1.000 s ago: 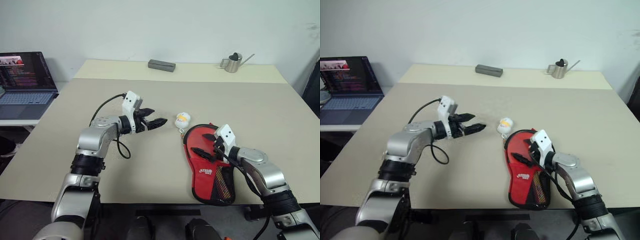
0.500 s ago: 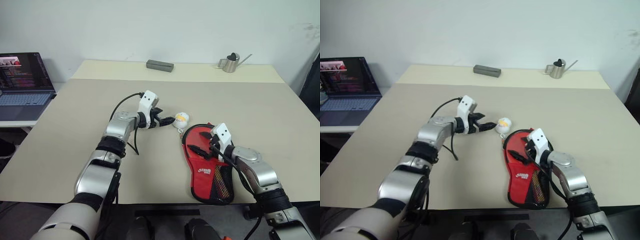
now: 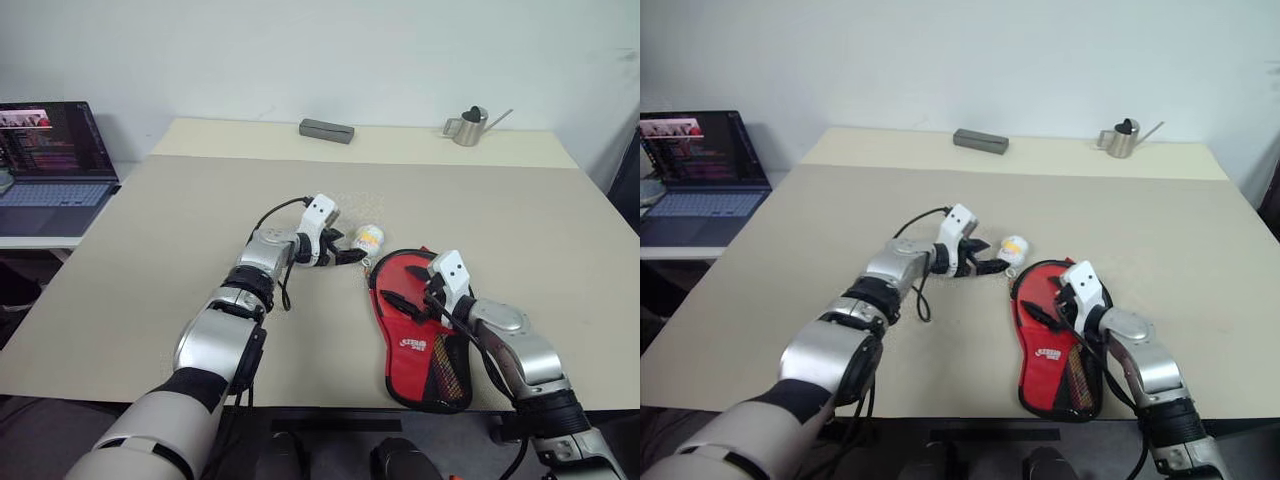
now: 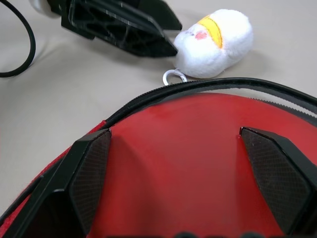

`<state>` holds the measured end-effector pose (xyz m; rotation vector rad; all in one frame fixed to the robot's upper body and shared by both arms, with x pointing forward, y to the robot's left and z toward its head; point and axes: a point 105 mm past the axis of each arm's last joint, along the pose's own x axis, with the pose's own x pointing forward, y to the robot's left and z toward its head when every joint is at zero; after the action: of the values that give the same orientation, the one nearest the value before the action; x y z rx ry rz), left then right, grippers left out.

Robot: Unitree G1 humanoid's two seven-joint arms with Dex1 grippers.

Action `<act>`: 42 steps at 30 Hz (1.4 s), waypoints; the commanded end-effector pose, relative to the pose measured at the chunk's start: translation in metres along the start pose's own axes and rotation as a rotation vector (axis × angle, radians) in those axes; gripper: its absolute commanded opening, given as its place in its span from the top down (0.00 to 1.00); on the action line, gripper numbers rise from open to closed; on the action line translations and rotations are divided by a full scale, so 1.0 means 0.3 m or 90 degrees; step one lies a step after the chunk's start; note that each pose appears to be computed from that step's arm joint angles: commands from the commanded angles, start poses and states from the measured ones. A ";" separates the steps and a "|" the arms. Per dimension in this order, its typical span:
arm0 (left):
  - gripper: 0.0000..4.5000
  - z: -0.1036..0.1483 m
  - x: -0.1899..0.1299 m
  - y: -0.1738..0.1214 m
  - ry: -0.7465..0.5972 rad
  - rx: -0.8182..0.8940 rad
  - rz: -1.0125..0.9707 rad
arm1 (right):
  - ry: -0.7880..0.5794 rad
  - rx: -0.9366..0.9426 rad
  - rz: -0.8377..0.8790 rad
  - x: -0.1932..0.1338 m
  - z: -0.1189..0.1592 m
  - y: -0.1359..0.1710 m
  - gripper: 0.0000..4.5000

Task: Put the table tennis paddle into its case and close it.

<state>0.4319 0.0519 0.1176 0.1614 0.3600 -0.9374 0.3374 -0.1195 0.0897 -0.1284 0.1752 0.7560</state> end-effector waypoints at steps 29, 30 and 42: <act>0.97 0.067 0.150 -0.115 -0.015 0.031 0.038 | 0.081 0.023 -0.076 -0.083 -0.114 0.027 0.00; 0.98 0.069 0.149 -0.117 -0.016 0.032 0.034 | 0.082 0.021 -0.068 -0.083 -0.116 0.035 0.00; 0.98 0.040 0.078 -0.058 -0.003 0.064 0.011 | 0.169 0.122 -0.043 -0.081 -0.241 0.068 0.00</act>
<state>0.4292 0.0206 0.1042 0.2327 0.3757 -0.9296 0.3140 -0.1299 0.0769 -0.1089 0.2557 0.6547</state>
